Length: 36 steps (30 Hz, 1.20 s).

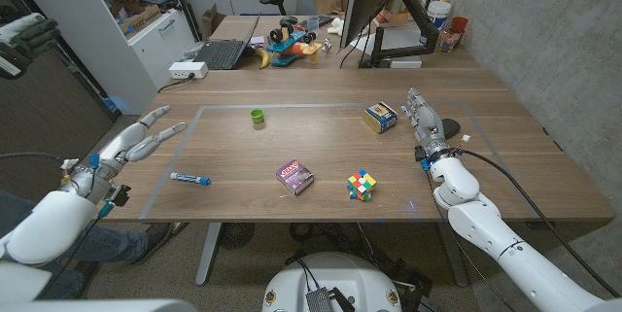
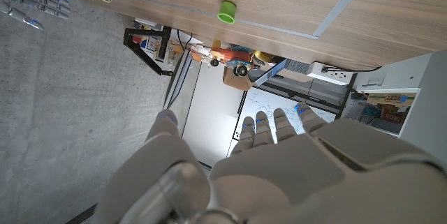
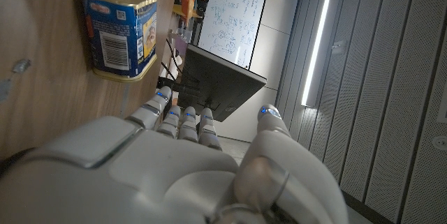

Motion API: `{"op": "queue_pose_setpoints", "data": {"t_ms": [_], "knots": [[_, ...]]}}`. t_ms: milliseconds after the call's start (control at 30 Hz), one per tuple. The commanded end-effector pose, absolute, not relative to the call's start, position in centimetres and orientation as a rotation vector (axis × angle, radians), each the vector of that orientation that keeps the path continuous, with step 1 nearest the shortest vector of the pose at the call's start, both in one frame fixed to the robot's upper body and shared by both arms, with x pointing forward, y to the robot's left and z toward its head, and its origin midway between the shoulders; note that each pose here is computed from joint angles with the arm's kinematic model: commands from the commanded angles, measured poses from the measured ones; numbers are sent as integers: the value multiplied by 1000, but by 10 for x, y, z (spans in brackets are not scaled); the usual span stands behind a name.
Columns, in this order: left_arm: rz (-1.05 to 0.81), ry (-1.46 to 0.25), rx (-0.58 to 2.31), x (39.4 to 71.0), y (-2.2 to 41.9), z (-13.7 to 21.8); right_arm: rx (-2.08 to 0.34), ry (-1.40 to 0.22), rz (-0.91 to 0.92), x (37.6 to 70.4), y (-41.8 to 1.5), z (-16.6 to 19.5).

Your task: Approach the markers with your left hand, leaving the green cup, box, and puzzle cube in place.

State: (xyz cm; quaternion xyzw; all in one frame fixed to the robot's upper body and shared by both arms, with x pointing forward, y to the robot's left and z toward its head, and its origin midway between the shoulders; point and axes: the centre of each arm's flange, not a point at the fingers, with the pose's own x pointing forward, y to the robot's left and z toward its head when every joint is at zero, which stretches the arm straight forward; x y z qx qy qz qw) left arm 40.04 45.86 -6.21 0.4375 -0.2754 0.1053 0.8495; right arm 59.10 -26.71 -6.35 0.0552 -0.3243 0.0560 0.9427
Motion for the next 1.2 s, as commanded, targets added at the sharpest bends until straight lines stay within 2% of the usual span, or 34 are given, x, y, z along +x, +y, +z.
{"op": "queue_pose_setpoints", "data": {"t_ms": [33,1200], "knots": [[257,-547,1015,402,463,-64,107,-660,111,591,-266,-63],[328,-517,1225,413,446,-72,94,-667,117,588,-266,-59]]}}
